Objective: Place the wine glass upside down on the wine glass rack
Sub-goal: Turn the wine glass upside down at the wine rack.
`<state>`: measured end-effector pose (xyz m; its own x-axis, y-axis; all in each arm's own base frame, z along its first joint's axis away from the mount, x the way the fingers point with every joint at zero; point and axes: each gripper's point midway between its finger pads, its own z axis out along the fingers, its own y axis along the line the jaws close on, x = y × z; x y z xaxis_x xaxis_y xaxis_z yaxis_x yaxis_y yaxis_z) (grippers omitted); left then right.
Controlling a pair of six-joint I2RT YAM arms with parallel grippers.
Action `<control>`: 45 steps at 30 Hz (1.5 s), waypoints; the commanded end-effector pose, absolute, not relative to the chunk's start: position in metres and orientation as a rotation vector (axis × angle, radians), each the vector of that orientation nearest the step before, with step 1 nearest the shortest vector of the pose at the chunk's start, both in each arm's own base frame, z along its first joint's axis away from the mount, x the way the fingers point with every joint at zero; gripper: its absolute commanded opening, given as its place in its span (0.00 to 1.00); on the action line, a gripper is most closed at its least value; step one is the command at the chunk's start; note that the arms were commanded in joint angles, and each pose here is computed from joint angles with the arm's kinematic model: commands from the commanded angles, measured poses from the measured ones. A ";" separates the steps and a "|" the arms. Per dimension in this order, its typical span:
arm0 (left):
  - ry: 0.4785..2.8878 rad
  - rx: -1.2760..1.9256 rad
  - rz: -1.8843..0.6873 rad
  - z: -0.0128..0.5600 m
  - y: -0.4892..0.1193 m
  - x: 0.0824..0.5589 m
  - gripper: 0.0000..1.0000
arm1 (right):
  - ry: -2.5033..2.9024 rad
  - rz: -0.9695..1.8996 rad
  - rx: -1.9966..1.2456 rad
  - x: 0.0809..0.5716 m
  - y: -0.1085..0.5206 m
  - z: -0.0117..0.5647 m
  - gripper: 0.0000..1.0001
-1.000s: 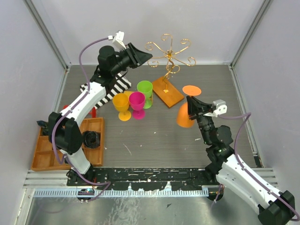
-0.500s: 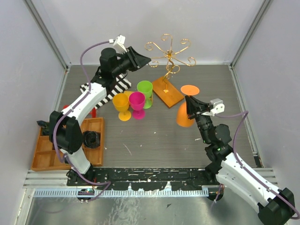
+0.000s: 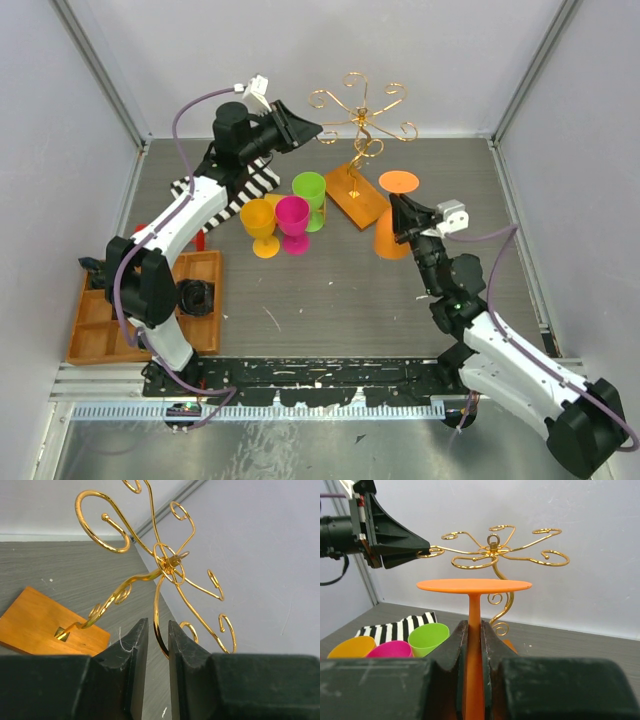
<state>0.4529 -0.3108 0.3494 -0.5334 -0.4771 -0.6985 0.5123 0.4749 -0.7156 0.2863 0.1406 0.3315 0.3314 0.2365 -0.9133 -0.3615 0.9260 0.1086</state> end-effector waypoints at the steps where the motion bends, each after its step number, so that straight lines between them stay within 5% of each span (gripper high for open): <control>1: 1.762 0.044 -1.267 0.340 -0.313 0.449 0.27 | 1.013 0.341 -0.130 0.293 0.142 0.378 0.01; 28: 1.797 0.030 -1.240 0.341 -0.311 0.448 0.10 | 0.988 0.329 -0.242 0.384 0.146 0.384 0.01; 45: 1.809 0.036 -1.214 0.339 -0.309 0.448 0.08 | 1.007 0.418 -0.339 0.404 0.175 0.368 0.01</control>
